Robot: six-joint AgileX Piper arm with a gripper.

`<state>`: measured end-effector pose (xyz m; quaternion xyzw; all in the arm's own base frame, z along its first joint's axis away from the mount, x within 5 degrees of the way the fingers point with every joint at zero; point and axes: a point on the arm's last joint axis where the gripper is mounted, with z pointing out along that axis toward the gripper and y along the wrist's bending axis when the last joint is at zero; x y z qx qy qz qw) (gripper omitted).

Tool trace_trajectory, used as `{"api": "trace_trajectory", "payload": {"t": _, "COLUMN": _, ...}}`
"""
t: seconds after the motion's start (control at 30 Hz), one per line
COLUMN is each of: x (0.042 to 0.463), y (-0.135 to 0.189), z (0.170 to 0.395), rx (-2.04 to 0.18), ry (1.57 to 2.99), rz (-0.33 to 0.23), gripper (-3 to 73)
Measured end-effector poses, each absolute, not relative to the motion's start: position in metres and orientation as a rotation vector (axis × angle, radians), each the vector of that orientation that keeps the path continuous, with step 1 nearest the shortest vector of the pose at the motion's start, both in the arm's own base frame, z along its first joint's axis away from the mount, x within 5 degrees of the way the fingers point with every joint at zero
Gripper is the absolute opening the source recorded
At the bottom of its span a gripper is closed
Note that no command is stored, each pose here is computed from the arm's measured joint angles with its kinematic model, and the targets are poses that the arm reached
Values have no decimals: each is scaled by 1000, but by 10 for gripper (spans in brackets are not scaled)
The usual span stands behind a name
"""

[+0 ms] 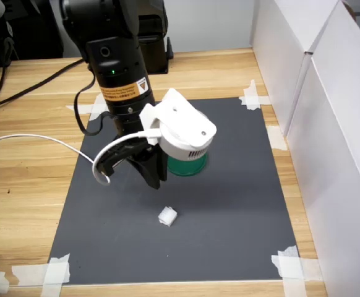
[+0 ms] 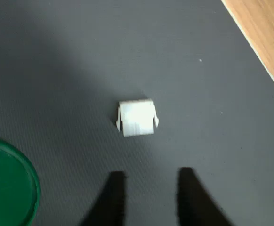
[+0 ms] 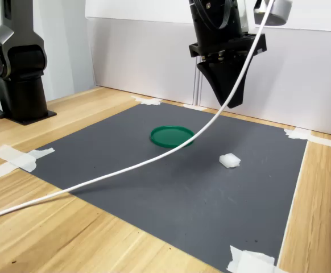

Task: Grasp a white terminal and put it in the green lid.

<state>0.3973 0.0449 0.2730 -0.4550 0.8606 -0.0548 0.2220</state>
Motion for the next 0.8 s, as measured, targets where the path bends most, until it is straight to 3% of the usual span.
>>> {"api": "trace_trajectory", "payload": {"t": 0.13, "x": 402, "y": 46, "z": 276, "rx": -1225, "ry": 2332, "rz": -175, "gripper": 573}}
{"api": "trace_trajectory", "payload": {"t": 0.23, "x": 404, "y": 46, "z": 277, "rx": -1205, "ry": 2311, "rz": -188, "gripper": 679}}
{"api": "trace_trajectory", "payload": {"t": 0.37, "x": 403, "y": 46, "z": 272, "rx": -1213, "ry": 2357, "rz": -159, "gripper": 713}}
{"api": "trace_trajectory", "payload": {"t": 0.5, "x": 405, "y": 47, "z": 253, "rx": -1258, "ry": 2439, "rz": -115, "gripper": 714}}
{"api": "trace_trajectory", "payload": {"t": 0.8, "x": 415, "y": 47, "z": 218, "rx": -1295, "ry": 2517, "rz": -83, "gripper": 714}}
